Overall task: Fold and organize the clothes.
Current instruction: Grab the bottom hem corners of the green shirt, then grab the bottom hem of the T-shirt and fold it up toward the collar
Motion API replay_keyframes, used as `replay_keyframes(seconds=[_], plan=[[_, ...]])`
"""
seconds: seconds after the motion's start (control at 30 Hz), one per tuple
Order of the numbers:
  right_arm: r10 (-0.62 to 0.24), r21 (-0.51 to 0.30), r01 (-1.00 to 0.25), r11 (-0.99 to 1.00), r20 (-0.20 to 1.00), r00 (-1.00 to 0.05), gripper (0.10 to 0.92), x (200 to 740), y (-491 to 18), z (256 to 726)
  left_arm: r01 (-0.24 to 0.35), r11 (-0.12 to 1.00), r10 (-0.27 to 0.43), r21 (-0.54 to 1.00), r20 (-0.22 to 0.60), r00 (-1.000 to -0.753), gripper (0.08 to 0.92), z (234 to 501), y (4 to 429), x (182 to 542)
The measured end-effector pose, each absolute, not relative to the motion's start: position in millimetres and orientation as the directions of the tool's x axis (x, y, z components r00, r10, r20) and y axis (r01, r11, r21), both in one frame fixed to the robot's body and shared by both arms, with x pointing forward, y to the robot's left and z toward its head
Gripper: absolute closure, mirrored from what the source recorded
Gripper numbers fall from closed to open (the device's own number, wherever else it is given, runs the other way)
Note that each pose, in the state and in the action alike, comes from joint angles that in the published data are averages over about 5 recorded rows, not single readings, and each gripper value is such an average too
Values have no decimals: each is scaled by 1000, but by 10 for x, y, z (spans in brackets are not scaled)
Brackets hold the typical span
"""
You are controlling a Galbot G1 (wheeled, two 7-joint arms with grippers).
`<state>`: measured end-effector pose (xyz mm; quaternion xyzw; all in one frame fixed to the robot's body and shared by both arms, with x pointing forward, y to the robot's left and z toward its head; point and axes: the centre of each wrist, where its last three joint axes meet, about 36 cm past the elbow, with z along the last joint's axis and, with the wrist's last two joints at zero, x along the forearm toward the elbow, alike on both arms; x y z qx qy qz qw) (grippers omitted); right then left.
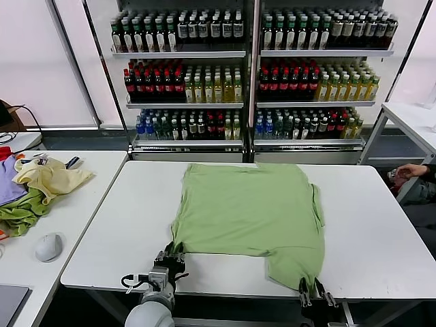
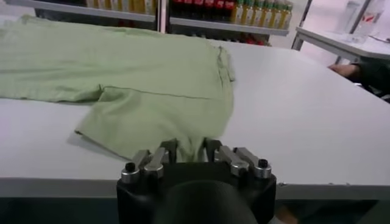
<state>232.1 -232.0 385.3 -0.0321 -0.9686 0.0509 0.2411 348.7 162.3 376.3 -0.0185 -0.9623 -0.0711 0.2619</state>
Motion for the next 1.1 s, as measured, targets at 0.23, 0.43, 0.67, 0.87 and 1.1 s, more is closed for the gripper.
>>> replay_keyframes(seconds=[0.23, 0.43, 0.67, 0.87, 1.1], plan=[[64, -98, 27, 995, 402, -914, 907, 2423, -2375, 3933, 79, 992, 22, 99, 476, -879, 901, 3791, 1648, 3482], [54, -93, 26, 995, 312, -949, 907, 2600, -2448, 4092, 89, 994, 57, 63, 402, -914, 910, 3920, 1687, 3517], [55, -95, 34, 995, 220, -974, 907, 2930, -2550, 4248, 111, 993, 96, 31, 302, -948, 910, 4156, 1767, 3619], [52, -104, 35, 994, 167, -985, 907, 3338, -2633, 4319, 137, 990, 127, 24, 251, -960, 910, 4264, 1828, 3770], [50, -129, 32, 991, 139, -989, 907, 3872, -2728, 4329, 159, 987, 147, 39, 222, -964, 910, 4268, 1868, 4073]])
